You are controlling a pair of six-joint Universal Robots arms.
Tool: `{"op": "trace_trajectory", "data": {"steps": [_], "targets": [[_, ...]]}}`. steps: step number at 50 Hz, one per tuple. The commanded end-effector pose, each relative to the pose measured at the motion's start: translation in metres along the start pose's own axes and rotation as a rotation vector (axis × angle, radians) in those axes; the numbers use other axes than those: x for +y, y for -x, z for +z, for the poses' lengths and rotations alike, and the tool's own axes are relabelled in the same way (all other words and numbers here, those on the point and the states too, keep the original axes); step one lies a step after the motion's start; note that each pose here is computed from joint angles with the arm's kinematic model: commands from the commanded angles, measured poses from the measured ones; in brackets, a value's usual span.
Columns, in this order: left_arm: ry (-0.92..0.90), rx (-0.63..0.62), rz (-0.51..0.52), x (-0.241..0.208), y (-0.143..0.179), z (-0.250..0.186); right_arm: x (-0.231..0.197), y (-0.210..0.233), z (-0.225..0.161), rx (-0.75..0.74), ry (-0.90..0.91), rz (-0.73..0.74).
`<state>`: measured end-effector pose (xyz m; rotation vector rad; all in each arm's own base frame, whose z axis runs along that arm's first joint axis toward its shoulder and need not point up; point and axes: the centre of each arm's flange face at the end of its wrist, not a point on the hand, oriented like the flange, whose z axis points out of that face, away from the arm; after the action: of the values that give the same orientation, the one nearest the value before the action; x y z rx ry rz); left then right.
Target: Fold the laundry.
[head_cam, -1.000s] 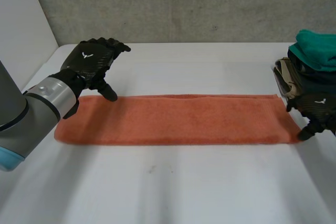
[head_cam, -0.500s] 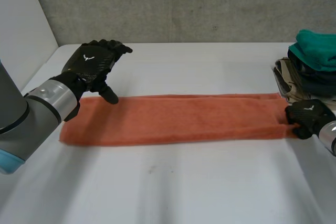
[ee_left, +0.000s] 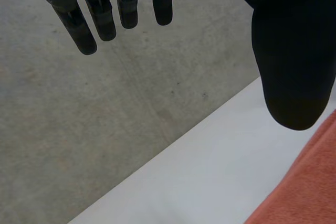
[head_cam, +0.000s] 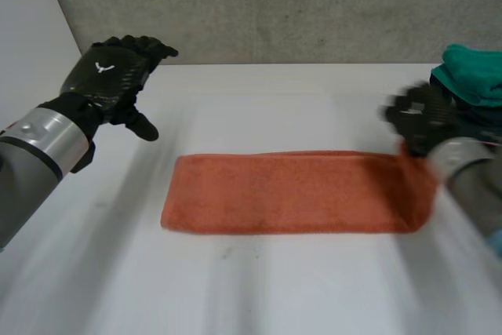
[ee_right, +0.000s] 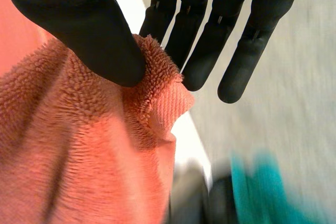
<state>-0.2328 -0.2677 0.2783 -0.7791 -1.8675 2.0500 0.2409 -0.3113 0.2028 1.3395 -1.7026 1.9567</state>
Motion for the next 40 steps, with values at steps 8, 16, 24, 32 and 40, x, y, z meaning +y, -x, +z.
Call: {"op": "trace_trajectory", "data": {"steps": [8,16,24,32,40], "targets": [[0.019,-0.03,-0.004,0.006,0.006,-0.01,-0.132,0.208,-0.037,-0.463,-0.565,-0.087],[-0.002,-0.036,0.004,0.008,0.006,-0.008,-0.128,0.223,-0.035,-0.453,-0.52,-0.094],[-0.023,-0.018,0.01,0.006,0.001,-0.006,-0.115,0.151,-0.036,-0.234,-0.24,0.16],[-0.036,0.093,0.003,0.012,-0.037,0.002,-0.042,0.114,-0.044,-0.271,0.114,0.291],[-0.014,0.137,-0.001,0.02,-0.052,0.002,0.013,0.1,-0.046,-0.235,0.277,0.29]]}}
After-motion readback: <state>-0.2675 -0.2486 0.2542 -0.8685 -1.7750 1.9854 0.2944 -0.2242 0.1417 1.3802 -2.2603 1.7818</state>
